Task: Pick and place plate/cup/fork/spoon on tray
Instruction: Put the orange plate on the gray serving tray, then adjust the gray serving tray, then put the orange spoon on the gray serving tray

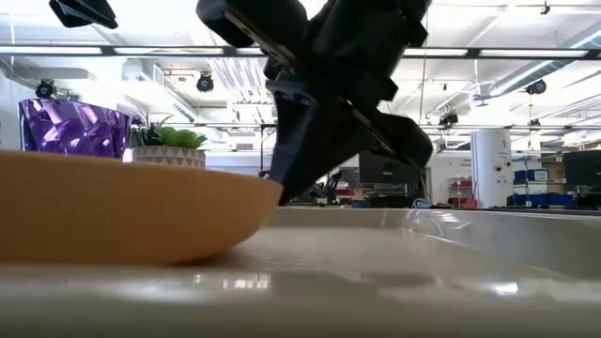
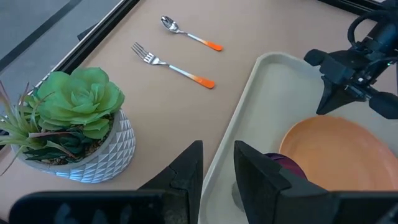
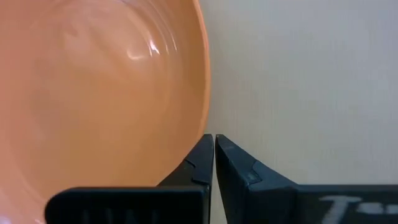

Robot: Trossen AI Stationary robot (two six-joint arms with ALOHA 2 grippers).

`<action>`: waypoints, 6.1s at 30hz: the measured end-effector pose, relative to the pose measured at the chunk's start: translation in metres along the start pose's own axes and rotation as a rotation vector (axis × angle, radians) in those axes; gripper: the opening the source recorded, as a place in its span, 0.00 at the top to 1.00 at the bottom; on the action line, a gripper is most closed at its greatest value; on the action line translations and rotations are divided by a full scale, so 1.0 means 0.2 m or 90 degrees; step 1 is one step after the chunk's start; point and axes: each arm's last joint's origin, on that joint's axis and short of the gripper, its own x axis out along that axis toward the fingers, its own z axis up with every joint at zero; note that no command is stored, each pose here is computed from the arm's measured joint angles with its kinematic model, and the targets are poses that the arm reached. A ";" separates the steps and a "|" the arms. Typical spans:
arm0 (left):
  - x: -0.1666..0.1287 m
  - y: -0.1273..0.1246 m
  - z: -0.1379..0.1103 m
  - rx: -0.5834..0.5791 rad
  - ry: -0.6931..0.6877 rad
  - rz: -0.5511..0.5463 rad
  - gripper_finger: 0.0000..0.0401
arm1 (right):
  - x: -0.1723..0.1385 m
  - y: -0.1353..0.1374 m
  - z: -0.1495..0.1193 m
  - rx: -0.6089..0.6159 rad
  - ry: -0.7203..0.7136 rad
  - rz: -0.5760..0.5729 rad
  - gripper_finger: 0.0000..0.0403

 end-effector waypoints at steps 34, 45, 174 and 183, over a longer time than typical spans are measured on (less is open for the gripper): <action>-0.01 0.01 -0.01 -0.005 -0.006 -0.003 0.82 | -0.17 -0.35 -0.12 -0.037 0.208 -0.311 0.98; -0.01 0.01 -0.01 -0.007 -0.006 -0.003 0.82 | -0.38 -0.50 -0.12 0.038 0.145 -0.282 0.98; -0.19 0.11 -0.06 0.010 -0.175 0.022 0.82 | -0.06 -0.99 1.27 0.166 0.113 -0.345 0.59; -0.19 0.11 -0.06 0.012 -0.175 0.020 0.82 | 0.00 -1.05 1.19 0.255 0.124 -0.394 0.59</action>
